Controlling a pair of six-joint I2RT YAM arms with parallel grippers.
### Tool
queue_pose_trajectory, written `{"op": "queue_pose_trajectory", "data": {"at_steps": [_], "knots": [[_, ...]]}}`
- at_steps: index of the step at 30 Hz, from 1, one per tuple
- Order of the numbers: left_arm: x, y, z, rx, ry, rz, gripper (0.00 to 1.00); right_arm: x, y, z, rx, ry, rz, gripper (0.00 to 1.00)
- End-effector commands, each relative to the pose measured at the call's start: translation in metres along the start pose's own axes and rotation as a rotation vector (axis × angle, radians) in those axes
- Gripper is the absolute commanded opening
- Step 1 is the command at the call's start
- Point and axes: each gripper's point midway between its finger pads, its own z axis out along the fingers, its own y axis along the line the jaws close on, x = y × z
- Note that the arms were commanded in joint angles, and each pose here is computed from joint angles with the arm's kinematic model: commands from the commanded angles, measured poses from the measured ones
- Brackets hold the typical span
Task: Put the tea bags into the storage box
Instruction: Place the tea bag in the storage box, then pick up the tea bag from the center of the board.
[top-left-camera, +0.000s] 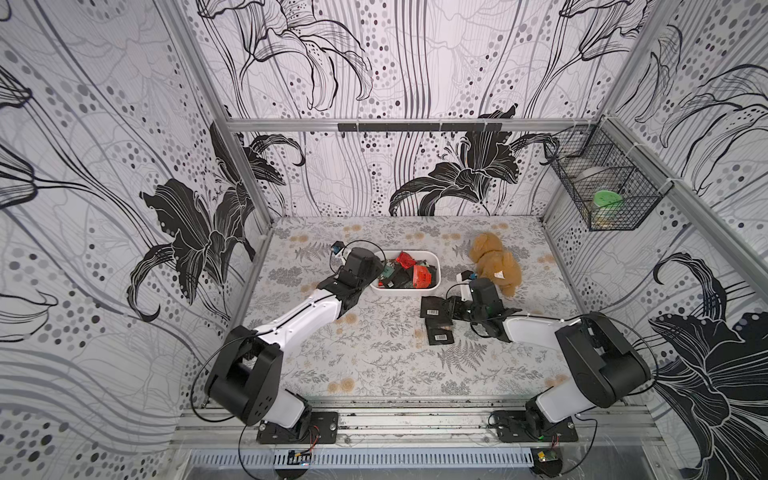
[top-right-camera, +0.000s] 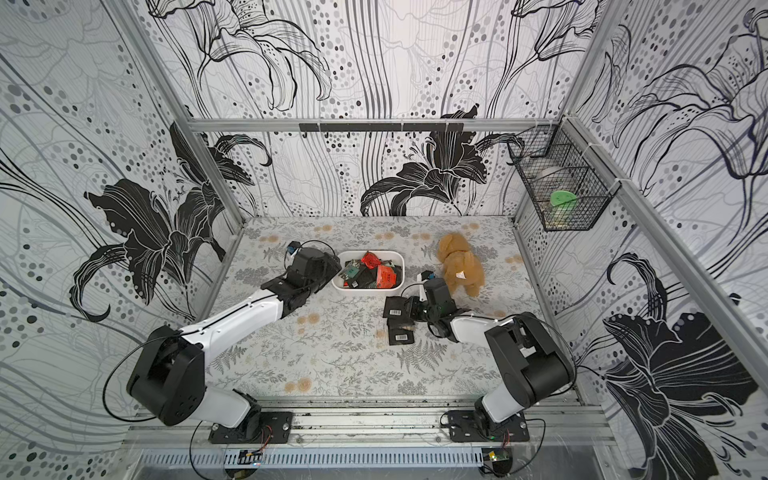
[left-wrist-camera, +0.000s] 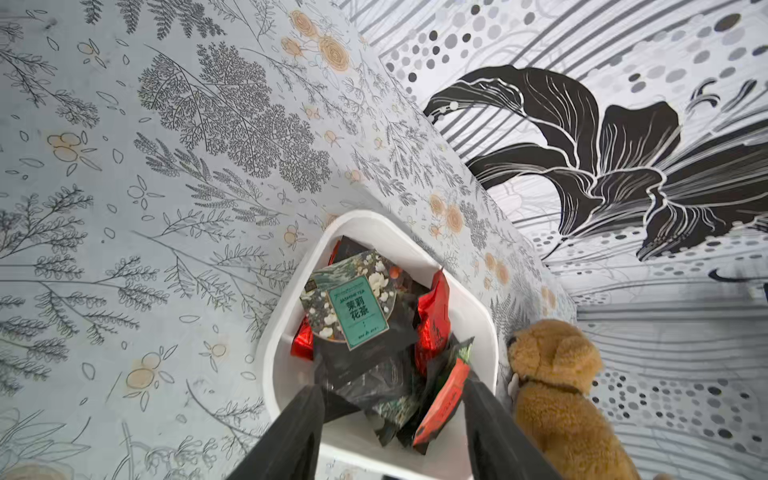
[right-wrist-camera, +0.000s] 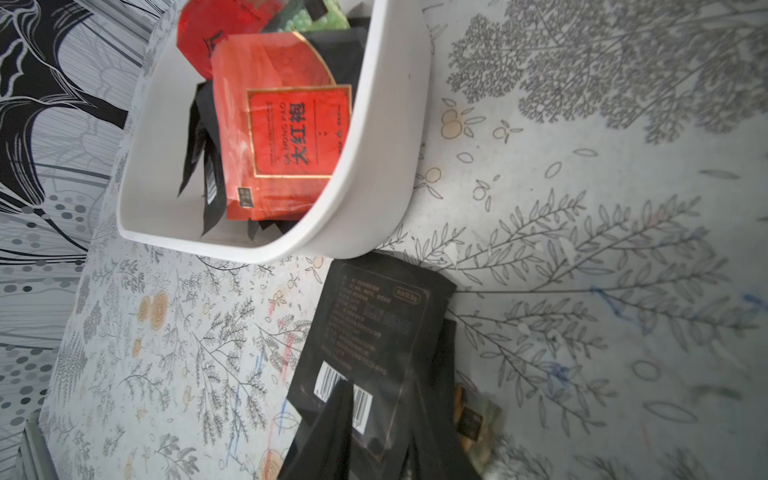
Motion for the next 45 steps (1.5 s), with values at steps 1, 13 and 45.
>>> {"op": "queue_pose_trajectory", "data": {"at_steps": [1, 13, 45], "knots": [[0.045, -0.028, -0.012, 0.123, 0.092, 0.082, 0.53, 0.003, -0.003, 0.004, 0.021, 0.046, 0.0, 0.28], [0.162, -0.043, -0.003, 0.197, 0.317, 0.152, 0.29, 0.009, -0.011, 0.012, 0.056, 0.087, 0.018, 0.28], [0.216, 0.002, 0.075, -0.006, 0.383, 0.222, 0.22, 0.008, -0.006, 0.012, 0.034, 0.084, 0.017, 0.28]]}}
